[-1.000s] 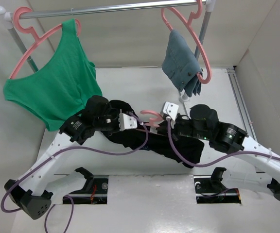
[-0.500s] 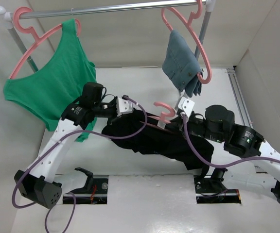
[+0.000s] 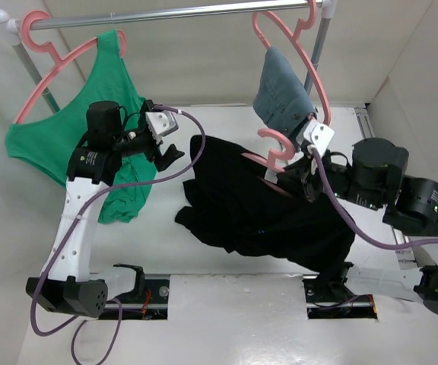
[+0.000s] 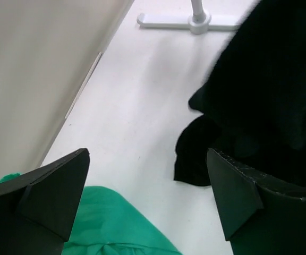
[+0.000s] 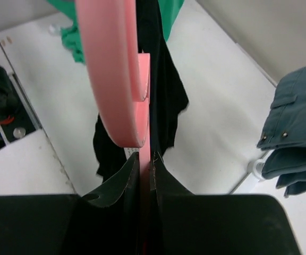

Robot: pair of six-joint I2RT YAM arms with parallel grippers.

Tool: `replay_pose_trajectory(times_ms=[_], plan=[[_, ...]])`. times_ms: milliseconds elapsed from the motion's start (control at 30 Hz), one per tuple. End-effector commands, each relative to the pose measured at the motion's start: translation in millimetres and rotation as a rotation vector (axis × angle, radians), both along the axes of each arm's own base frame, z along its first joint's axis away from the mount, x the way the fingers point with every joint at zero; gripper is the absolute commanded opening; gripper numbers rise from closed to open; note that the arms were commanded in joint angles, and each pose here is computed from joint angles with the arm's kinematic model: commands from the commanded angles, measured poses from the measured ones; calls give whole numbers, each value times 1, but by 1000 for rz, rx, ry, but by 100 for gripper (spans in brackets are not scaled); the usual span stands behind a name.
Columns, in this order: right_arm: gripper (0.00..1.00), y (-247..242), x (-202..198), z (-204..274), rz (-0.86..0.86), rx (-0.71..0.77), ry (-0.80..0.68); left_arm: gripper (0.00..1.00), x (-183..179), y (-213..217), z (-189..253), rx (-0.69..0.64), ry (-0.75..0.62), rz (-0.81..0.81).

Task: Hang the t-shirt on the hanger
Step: Place tshirt on hanger

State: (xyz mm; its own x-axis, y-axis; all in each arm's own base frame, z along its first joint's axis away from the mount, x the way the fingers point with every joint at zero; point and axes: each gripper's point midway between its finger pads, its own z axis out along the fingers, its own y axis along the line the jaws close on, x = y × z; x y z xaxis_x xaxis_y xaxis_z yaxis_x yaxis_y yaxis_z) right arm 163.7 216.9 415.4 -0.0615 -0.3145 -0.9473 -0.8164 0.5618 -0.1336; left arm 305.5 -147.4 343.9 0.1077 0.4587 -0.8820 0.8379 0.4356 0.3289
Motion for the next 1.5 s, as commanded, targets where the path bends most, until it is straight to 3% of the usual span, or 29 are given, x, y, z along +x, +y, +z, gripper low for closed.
replay_pose_trajectory(times_ms=[0, 200, 367, 600, 767, 867, 933, 967, 1133, 1267, 1467], plan=[[0, 4, 16, 23, -76, 13, -2, 92, -11, -8, 48, -109, -67, -6], [0, -8, 38, 65, -225, 68, -57, 93, -17, -5, 71, -144, -115, 26], [0, -5, 49, 87, -267, 89, -79, 93, -15, -5, 60, -161, -91, 43], [0, 30, 15, 84, 15, 151, -78, 94, -8, 3, 16, -124, -24, 101], [0, 15, -14, 99, 107, 230, -114, 94, 4, 10, -19, -91, 27, 162], [0, 6, -21, 92, 107, 229, -113, 90, 1, 1, -30, -106, 76, 102], [0, 1, -23, 81, 91, 228, -87, 79, -5, -8, -30, -114, 97, 33], [0, 0, -23, 78, 90, 223, -83, 61, -16, -15, -29, -128, 131, -27], [0, -1, -24, 52, 72, 201, -26, 0, -26, -22, -36, -119, 193, -109], [0, -7, -24, 41, 49, 173, 0, 0, -21, -17, -36, -99, 181, -71], [0, -28, -29, 39, 4, 142, 10, 0, 21, 28, -10, -137, 100, 149]])
